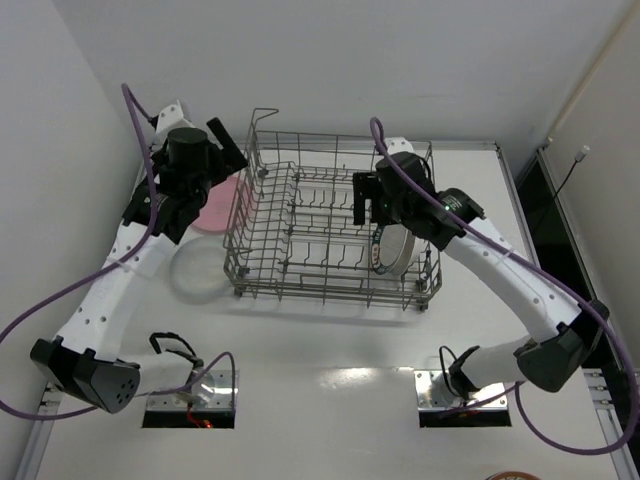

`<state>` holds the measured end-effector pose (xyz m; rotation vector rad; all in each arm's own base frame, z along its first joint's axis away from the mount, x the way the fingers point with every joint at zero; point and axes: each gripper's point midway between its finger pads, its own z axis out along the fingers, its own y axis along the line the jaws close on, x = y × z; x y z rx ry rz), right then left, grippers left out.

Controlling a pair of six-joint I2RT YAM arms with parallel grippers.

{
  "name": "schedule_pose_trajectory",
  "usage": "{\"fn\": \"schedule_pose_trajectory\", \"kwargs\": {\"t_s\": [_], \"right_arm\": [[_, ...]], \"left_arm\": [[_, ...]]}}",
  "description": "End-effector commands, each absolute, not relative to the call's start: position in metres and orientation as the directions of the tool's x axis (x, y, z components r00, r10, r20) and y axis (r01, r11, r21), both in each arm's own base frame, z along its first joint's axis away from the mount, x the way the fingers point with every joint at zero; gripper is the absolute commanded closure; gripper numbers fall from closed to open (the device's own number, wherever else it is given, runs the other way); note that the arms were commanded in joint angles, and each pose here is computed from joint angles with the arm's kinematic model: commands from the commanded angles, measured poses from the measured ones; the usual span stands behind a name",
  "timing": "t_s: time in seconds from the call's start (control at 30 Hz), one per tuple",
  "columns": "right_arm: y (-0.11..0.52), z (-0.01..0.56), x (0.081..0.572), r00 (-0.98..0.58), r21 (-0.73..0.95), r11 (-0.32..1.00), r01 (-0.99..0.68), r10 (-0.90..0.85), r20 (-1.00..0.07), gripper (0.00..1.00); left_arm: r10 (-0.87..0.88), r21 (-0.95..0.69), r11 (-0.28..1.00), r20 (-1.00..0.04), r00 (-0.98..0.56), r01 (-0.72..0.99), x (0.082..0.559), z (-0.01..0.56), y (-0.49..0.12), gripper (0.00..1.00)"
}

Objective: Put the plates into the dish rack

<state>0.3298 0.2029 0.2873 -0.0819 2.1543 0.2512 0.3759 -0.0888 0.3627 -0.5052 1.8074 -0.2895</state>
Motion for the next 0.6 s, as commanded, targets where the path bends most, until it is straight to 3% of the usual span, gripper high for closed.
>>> {"fn": "schedule_pose_trajectory", "kwargs": {"t_s": [0.0, 0.07, 0.3, 0.4, 0.57], "right_arm": [[0.197, 0.289, 0.332, -0.535, 0.166, 0.961, -0.22, 0.023, -0.845, 0.22], [0.186, 0.297, 0.326, -0.513, 0.162, 0.962, -0.218, 0.028, -0.858, 0.2], [0.169, 0.309, 0.315, -0.461, 0.182, 0.948, -0.262, 0.043, -0.886, 0.17], [0.157, 0.308, 0.313, -0.446, 0.146, 0.954, -0.263, 0.015, -0.895, 0.16], [0.141, 0.31, 0.308, -0.422, 0.124, 0.961, -0.249, 0.007, -0.907, 0.14]], "left_arm": [[-0.436, -0.335, 0.869, -0.867, -0.242, -0.364, 0.371, 0.338, -0.051, 0.07], [-0.409, -0.284, 0.863, -0.879, -0.246, -0.418, 0.38, 0.328, -0.041, 0.0], [-0.432, -0.24, 0.875, -0.778, -0.457, -0.42, 0.436, 0.255, -0.024, 0.0], [-0.378, -0.096, 0.89, -0.701, -0.605, -0.445, 0.461, 0.196, -0.011, 0.0], [-0.325, 0.032, 0.884, -0.676, -0.662, -0.466, 0.471, 0.167, 0.014, 0.0]]}}
